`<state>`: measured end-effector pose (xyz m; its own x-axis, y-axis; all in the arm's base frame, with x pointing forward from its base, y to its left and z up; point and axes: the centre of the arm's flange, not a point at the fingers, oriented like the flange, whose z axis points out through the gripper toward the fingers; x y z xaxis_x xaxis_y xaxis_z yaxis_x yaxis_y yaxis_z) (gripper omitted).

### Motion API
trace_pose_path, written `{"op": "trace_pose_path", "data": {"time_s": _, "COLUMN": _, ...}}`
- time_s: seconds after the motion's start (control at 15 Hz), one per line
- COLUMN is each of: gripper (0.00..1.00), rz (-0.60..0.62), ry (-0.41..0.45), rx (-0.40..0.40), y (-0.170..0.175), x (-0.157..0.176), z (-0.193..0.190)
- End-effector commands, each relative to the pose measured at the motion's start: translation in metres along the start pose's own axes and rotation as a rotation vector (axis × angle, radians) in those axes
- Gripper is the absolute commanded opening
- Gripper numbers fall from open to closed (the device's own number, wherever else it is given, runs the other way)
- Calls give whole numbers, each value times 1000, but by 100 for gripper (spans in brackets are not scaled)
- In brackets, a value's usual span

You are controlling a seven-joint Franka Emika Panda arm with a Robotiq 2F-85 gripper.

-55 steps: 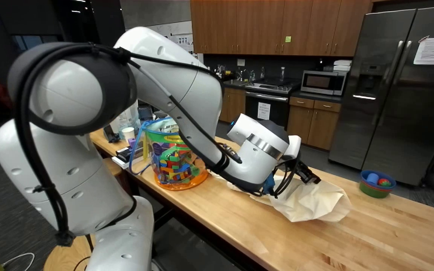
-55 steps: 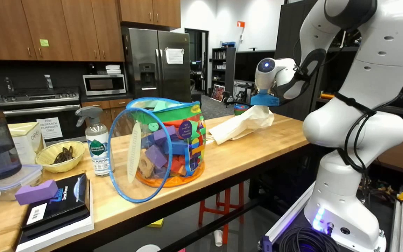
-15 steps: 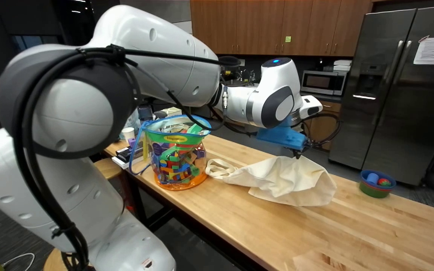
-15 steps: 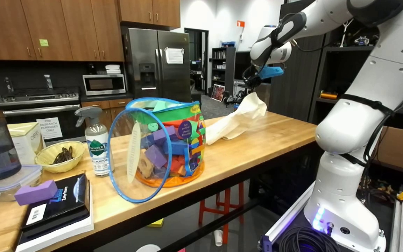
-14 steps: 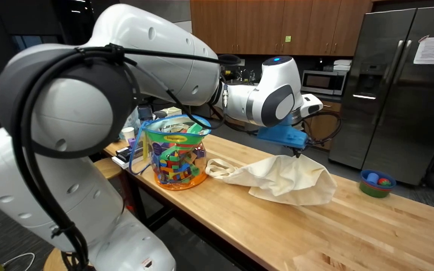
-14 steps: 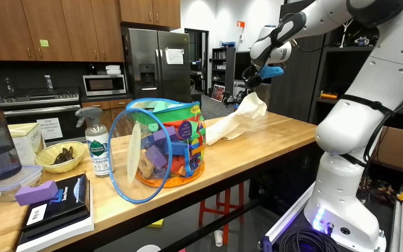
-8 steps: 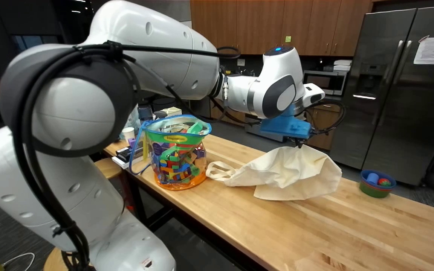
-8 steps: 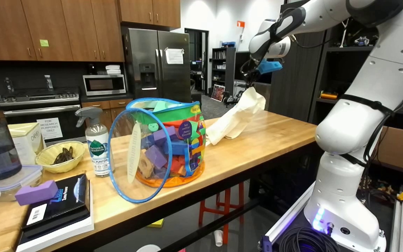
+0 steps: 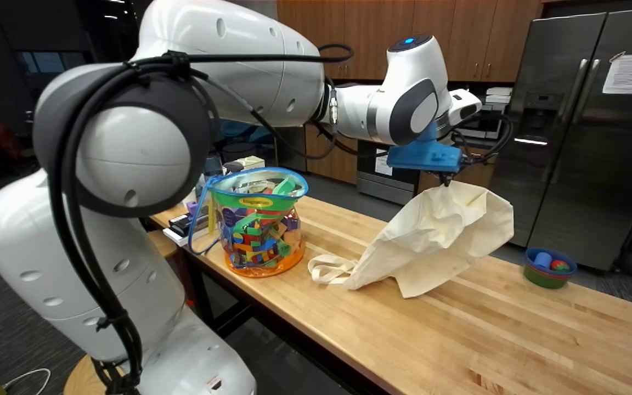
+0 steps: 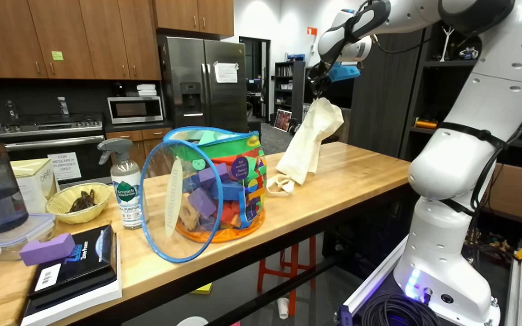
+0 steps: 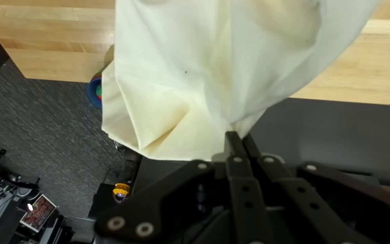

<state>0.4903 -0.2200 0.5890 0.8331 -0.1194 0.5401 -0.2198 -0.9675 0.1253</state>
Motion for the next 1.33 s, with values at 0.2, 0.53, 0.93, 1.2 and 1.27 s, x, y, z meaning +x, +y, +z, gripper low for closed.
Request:
{"op": "trace_pose_path", "data": {"time_s": 0.2, "gripper": 1, "rz": 122, "ry": 61, "rx": -38, "y": 43, "x": 34, "z": -40}}
{"op": "trace_pose_path", "data": {"time_s": 0.53, "gripper": 1, "rz": 265, "ry": 18, "rx": -122, "y": 90, "x": 34, "z": -69}}
{"op": "trace_pose_path", "data": {"time_s": 0.93, "gripper": 1, "rz": 397, "ry": -6, "rx": -189, "y": 115, "x": 38, "z": -95}}
{"op": "trace_pose_path", "data": {"time_s": 1.2, "gripper": 1, "rz": 456, "ry": 3, "rx": -228, "y": 168, "x": 16, "z": -95}}
{"op": "trace_pose_path", "data": {"time_s": 1.27, "gripper": 1, "rz": 469, "ry": 7, "rx": -229, "y": 178, "x": 12, "z": -100}}
